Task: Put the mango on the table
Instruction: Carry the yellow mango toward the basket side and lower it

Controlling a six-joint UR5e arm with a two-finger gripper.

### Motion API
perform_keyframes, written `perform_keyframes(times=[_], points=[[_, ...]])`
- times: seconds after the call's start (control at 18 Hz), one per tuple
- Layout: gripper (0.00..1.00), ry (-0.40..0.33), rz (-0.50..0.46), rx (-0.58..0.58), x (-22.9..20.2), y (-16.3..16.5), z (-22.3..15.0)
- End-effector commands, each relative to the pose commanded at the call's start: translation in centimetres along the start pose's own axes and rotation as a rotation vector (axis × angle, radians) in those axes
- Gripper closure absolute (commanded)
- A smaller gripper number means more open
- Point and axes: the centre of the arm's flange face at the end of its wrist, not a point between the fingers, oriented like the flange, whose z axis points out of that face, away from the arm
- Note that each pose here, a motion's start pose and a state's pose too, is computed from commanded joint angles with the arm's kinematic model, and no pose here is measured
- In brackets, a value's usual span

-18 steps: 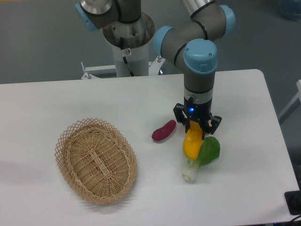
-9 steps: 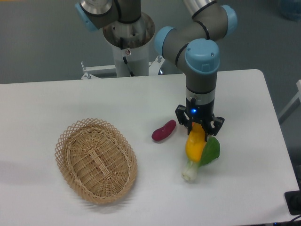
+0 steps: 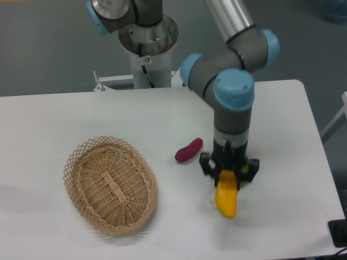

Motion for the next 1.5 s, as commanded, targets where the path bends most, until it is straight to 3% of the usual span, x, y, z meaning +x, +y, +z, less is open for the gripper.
perform_keyframes(times=[0.39, 1.5], points=[[0.43, 0.054, 0.01, -0.066, 3.2, 0.9, 4.8], [0.41, 0.082, 0.073, -0.149, 5.6, 4.3, 7.6]])
